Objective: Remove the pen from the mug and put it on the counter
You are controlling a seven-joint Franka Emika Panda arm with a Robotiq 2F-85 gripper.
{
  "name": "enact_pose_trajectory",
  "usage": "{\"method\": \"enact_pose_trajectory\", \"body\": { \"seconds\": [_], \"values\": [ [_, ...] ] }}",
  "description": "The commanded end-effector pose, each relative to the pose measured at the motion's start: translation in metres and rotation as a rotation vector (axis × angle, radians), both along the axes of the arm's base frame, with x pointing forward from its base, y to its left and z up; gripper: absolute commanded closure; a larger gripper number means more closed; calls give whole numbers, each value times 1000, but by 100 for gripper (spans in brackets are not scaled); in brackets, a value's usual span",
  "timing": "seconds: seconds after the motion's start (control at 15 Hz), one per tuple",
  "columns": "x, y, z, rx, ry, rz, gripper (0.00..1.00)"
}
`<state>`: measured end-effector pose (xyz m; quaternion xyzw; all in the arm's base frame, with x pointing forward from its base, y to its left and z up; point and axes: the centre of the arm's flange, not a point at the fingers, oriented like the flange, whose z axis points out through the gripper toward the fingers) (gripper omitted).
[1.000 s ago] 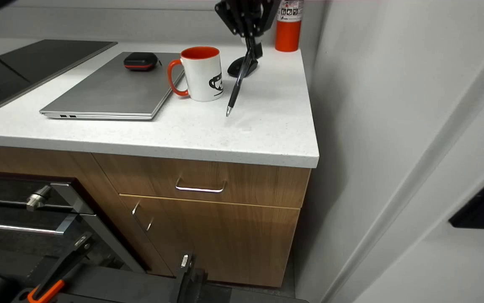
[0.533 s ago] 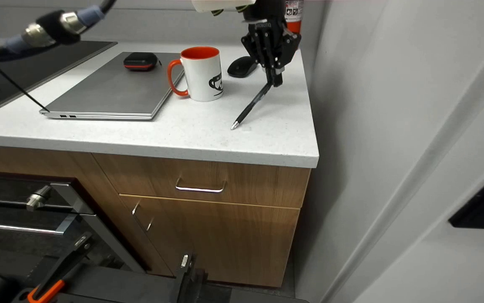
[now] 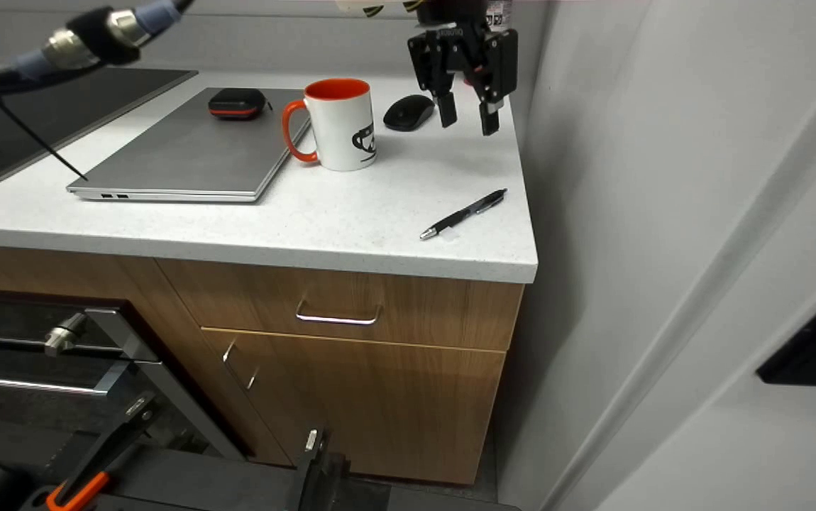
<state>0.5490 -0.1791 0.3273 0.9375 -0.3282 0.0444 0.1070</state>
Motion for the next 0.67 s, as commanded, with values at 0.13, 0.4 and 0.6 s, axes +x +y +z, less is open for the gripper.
{"method": "enact_pose_trajectory", "body": {
  "seconds": [0.13,0.4,0.6],
  "values": [
    [10,3,2,33,-24,-21,0],
    [2,3,1,22,-10,-17,0],
    [2,3,1,23,-11,-17,0]
  ]
}}
